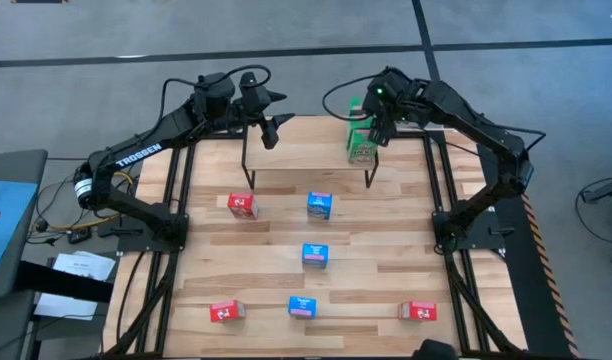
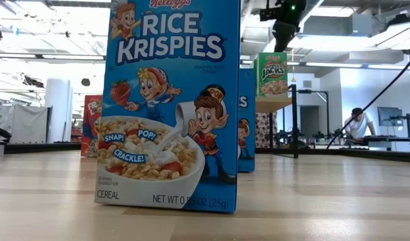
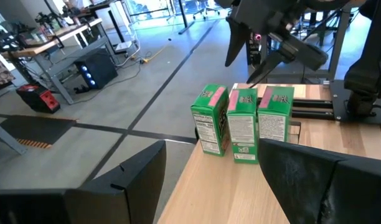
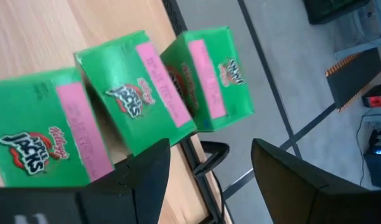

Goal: Stack cereal on shelf
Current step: Adjust the green cereal boxes on the shelf

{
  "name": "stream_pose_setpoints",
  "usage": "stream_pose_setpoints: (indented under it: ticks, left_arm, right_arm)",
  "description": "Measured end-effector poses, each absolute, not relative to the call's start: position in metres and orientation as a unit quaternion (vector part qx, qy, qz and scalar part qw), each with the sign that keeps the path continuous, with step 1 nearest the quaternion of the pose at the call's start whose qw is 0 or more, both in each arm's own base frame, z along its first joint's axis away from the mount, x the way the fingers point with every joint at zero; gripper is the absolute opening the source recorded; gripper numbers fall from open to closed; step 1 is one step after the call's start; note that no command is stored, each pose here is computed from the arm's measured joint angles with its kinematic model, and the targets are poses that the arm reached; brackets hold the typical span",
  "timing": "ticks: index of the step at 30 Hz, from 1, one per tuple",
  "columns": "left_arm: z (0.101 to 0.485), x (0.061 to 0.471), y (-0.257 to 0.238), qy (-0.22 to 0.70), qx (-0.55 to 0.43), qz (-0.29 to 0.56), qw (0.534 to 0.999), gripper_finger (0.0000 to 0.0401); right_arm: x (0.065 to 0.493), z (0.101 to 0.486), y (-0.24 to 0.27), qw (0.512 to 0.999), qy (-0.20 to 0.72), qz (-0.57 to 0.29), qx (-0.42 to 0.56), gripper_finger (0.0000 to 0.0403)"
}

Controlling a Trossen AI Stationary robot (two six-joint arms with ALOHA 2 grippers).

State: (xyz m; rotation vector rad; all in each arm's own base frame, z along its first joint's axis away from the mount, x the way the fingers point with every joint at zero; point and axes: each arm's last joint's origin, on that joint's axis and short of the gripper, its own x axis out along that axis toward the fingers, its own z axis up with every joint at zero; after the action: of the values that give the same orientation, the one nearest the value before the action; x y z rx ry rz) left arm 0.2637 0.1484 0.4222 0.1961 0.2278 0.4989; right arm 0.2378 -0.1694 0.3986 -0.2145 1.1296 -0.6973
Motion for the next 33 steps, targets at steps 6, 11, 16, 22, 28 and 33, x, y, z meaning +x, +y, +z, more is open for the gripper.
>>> stream_pose_setpoints:
  ticks: [6, 11, 16, 22, 28, 33]
  left_arm:
    - [0.422, 0.264, 0.148, 0.113, 0.096, 0.246, 0.958, 0.0242]
    - [0.422, 0.264, 0.148, 0.114, 0.096, 0.246, 0.958, 0.0242]
    - [0.417, 0.266, 0.149, 0.127, 0.089, 0.241, 0.958, 0.0242]
    - [0.389, 0.295, 0.164, 0.155, 0.063, 0.213, 0.963, 0.0242]
    - [0.366, 0.322, 0.18, 0.141, 0.056, 0.215, 0.965, 0.0242]
    - [0.35, 0.34, 0.189, 0.129, 0.05, 0.209, 0.968, 0.0242]
  right_arm:
    - [0.237, 0.405, -0.169, 0.786, 0.515, -0.327, -0.101, 0.025]
    - [0.237, 0.404, -0.168, 0.785, 0.518, -0.324, -0.101, 0.025]
    - [0.236, 0.402, -0.164, 0.778, 0.536, -0.312, -0.1, 0.025]
    - [0.233, 0.402, -0.166, 0.774, 0.54, -0.316, -0.095, 0.025]
    - [0.232, 0.401, -0.165, 0.771, 0.545, -0.314, -0.096, 0.025]
    - [0.232, 0.401, -0.166, 0.77, 0.545, -0.316, -0.096, 0.025]
